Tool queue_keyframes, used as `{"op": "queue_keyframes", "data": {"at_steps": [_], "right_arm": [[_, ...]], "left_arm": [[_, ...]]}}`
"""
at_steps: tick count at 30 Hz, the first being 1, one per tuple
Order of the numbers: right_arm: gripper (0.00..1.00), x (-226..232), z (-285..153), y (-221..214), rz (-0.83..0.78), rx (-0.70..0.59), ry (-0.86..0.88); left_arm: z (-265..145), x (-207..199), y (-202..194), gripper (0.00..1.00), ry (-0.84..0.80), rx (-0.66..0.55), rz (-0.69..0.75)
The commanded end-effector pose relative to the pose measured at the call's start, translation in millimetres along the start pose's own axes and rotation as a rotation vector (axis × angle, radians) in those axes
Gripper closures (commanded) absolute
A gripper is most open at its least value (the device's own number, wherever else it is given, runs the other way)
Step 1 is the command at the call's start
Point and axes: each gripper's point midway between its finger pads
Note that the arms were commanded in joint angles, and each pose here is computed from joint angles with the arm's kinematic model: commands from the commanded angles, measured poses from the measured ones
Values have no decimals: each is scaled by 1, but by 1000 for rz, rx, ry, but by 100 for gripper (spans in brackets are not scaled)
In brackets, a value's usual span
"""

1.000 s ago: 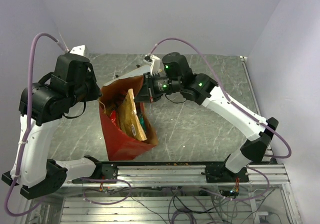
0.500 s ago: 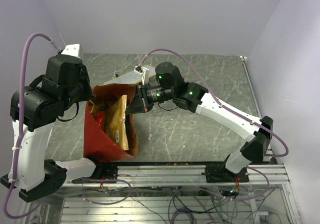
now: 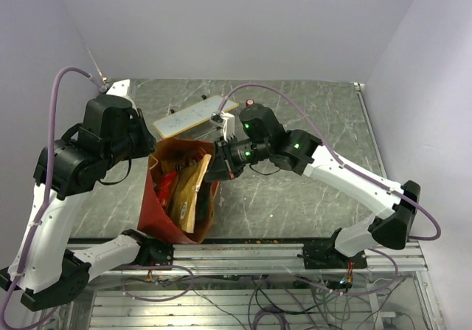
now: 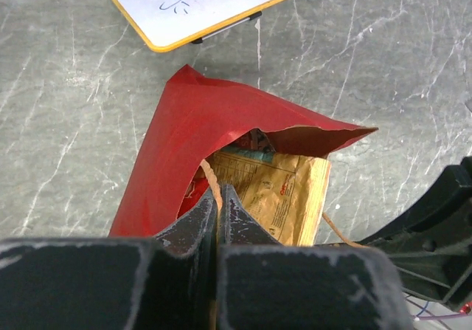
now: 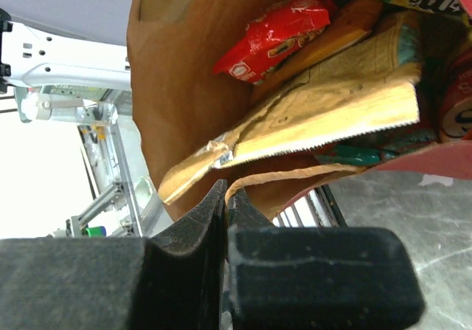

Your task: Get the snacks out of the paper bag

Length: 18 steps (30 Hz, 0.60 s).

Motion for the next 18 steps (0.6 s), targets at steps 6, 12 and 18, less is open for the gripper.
{"op": "queue_keyframes", "data": {"at_steps": [6,12,18], "right_arm": [[100,23,-40,34,-78,-124,-50],[100,-4,-43,25,-33,-96,-196],[100,-21,-60,24,-42,-97,-335]], "left_arm": [[-21,0,36,93,-5,-165,-113],[-8,-3,30,93,6,-133,-118],[-5,0,29,93,21,-137,-139]]}}
Point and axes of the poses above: each gripper's point midway between its finger pads, its own z axis out along the fingers, its own x axis along the line the jaws close on, y = z × x, and after that the axes turned 4 degrees about -z, right-handed
